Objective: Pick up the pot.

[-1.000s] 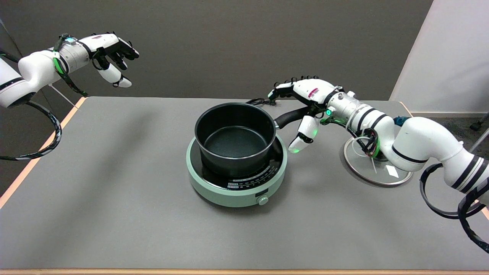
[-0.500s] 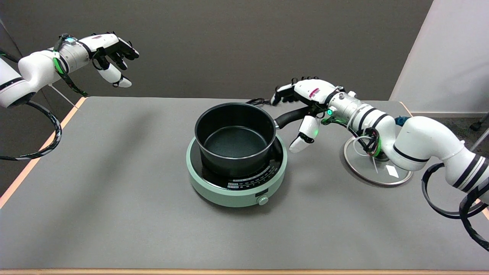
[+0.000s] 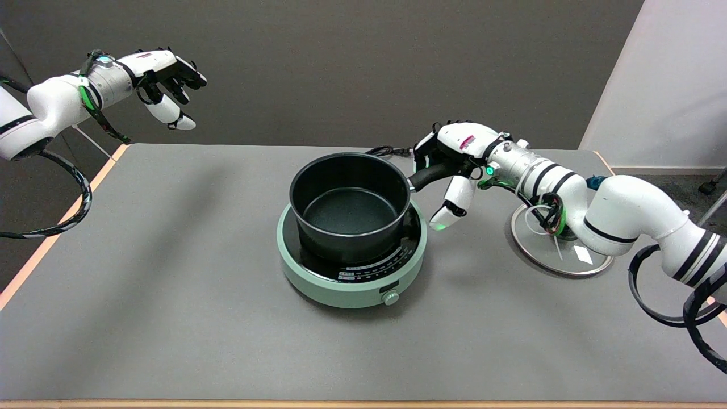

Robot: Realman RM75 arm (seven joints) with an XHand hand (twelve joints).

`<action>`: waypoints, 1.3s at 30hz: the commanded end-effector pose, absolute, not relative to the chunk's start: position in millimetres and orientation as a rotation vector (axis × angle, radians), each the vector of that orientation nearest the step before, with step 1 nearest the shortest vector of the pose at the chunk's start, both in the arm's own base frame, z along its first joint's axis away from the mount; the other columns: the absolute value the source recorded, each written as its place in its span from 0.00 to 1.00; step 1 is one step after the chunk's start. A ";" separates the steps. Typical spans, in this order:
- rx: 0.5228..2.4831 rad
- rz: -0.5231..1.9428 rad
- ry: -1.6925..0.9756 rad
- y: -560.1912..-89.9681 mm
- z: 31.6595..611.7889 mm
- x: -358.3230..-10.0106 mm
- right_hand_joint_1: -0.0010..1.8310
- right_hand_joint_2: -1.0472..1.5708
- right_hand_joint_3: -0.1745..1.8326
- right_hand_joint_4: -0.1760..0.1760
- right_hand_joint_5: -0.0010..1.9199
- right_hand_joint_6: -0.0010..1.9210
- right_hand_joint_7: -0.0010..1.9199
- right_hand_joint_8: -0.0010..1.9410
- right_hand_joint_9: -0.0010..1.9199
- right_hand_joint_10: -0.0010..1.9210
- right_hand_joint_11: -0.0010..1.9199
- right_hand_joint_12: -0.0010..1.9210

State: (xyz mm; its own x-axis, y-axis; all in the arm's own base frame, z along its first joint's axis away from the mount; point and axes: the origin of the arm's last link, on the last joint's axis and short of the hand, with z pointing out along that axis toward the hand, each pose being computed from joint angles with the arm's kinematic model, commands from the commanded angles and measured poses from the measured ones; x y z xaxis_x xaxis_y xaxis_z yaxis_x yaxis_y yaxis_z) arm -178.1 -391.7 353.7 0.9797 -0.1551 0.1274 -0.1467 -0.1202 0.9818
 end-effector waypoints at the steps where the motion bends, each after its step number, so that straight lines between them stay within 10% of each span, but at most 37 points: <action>1: 1.689 -0.014 -0.232 -393.9 356.3 -180.0 0.57 0.29 0.43 1.00 0.46 0.46 0.46 0.46 0.46 0.46 0.46 0.46; 4: 1.690 -0.016 -0.231 -394.8 356.3 -179.9 0.57 0.30 0.43 1.00 0.50 0.50 0.50 0.50 0.50 0.50 0.50 0.50; 6: 1.694 -0.019 -0.231 -395.0 355.4 -180.4 0.58 0.30 0.44 0.54 0.54 0.54 0.54 0.54 0.54 0.54 0.54 0.54; 14: 1.693 -0.019 -0.228 -396.0 355.0 -179.5 0.61 0.34 0.46 0.23 0.78 0.78 0.78 0.77 0.78 0.78 0.78 0.78; 32: 1.695 -0.034 -0.223 -400.6 354.9 -181.0 0.61 0.35 0.52 0.29 0.73 0.73 0.73 0.72 0.73 0.73 0.73 0.73; 39: 1.688 -0.041 -0.220 -403.0 357.4 -181.6 0.62 0.59 0.54 0.16 0.80 0.80 0.80 0.79 0.80 0.80 0.80 0.80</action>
State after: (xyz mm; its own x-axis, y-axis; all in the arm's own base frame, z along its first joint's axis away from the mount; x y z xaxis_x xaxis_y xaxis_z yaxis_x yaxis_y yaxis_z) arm -180.6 -398.2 356.3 0.9798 -0.1648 0.1133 -0.1332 -0.1145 0.9845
